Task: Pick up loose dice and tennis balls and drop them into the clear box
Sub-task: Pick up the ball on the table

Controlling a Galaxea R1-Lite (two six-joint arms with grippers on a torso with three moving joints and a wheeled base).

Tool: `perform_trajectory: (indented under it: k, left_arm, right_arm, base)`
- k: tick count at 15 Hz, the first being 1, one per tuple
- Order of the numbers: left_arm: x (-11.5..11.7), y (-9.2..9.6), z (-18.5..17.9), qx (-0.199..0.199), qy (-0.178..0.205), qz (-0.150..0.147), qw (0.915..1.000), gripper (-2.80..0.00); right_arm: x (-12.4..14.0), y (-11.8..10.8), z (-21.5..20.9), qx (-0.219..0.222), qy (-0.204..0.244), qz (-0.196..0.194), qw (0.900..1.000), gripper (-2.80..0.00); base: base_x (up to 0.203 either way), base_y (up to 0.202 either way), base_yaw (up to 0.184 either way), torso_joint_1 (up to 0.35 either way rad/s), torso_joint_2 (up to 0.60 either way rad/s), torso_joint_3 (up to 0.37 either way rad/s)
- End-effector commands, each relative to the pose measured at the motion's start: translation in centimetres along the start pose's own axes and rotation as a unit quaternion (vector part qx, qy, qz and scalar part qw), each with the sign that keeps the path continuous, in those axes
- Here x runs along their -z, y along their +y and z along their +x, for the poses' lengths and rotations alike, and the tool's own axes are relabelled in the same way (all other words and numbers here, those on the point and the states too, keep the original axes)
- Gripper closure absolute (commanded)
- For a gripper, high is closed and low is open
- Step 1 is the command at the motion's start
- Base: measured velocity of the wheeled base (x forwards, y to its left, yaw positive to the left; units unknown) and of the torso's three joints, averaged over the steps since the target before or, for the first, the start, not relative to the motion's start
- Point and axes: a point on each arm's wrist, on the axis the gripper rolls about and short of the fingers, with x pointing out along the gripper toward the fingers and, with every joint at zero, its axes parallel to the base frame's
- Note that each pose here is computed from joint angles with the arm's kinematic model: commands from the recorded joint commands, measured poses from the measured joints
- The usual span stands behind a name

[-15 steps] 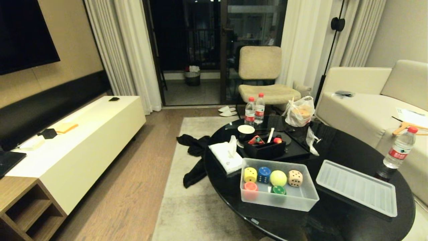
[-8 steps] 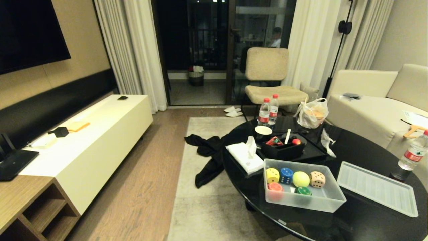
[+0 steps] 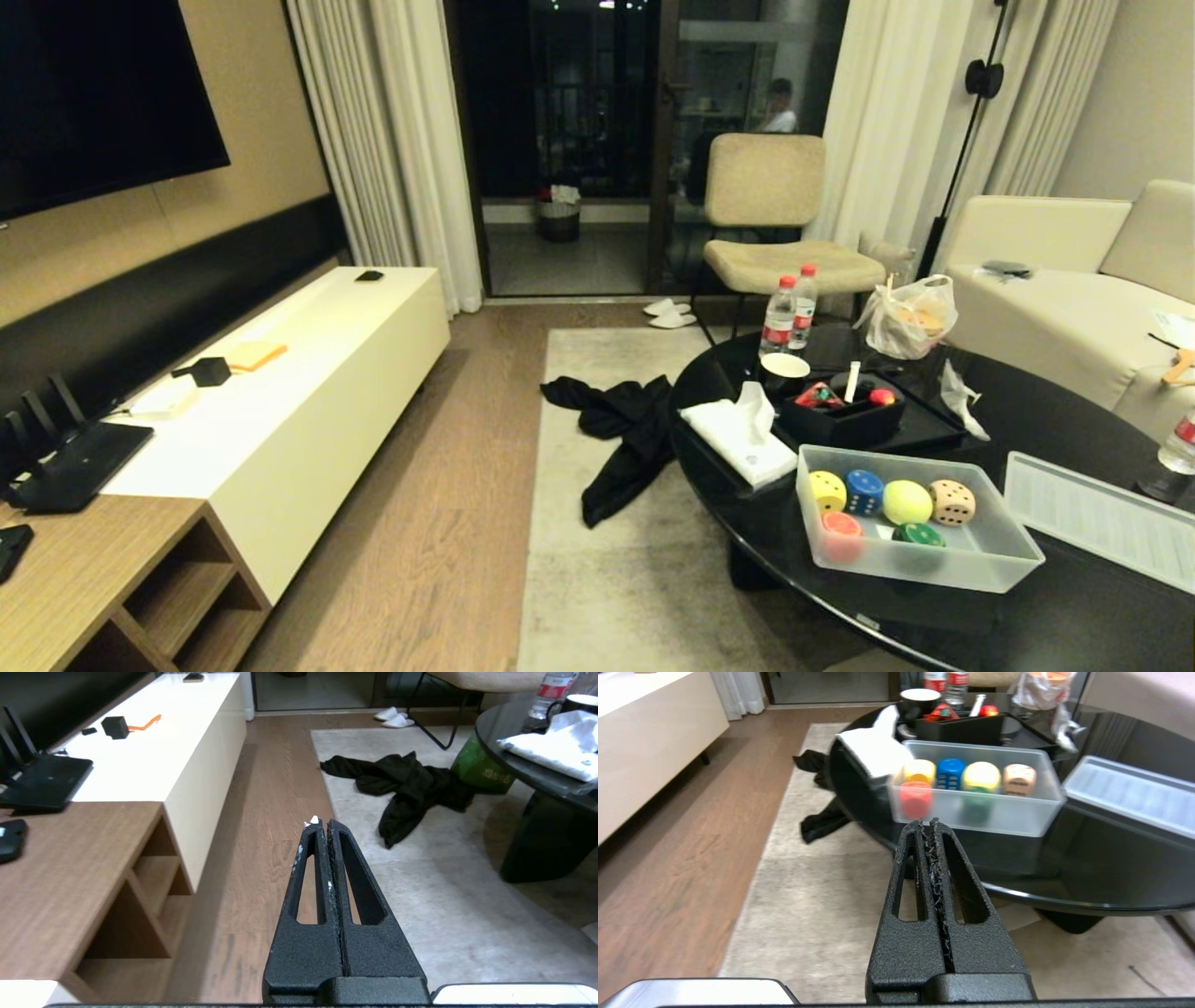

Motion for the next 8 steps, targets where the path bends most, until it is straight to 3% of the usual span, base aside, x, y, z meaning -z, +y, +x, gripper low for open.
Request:
perform_trajectory:
  k: [1, 8]
  left_arm:
    - [-0.01, 0.0, 0.01, 0.0, 0.0, 0.0, 1.0, 0.0]
    - [-0.01, 0.0, 0.01, 0.0, 0.0, 0.0, 1.0, 0.0]
  right_arm:
    - [0.04, 0.0, 0.01, 0.0, 0.001, 0.0, 1.0, 0.0]
    - [0.04, 0.0, 0.01, 0.0, 0.001, 0.0, 1.0, 0.0]
  base:
    - [0.0, 0.206, -0.011, -0.004, 0.0, 0.0]
    - [0.0, 0.195, -0.006, 0.002, 0.0, 0.003]
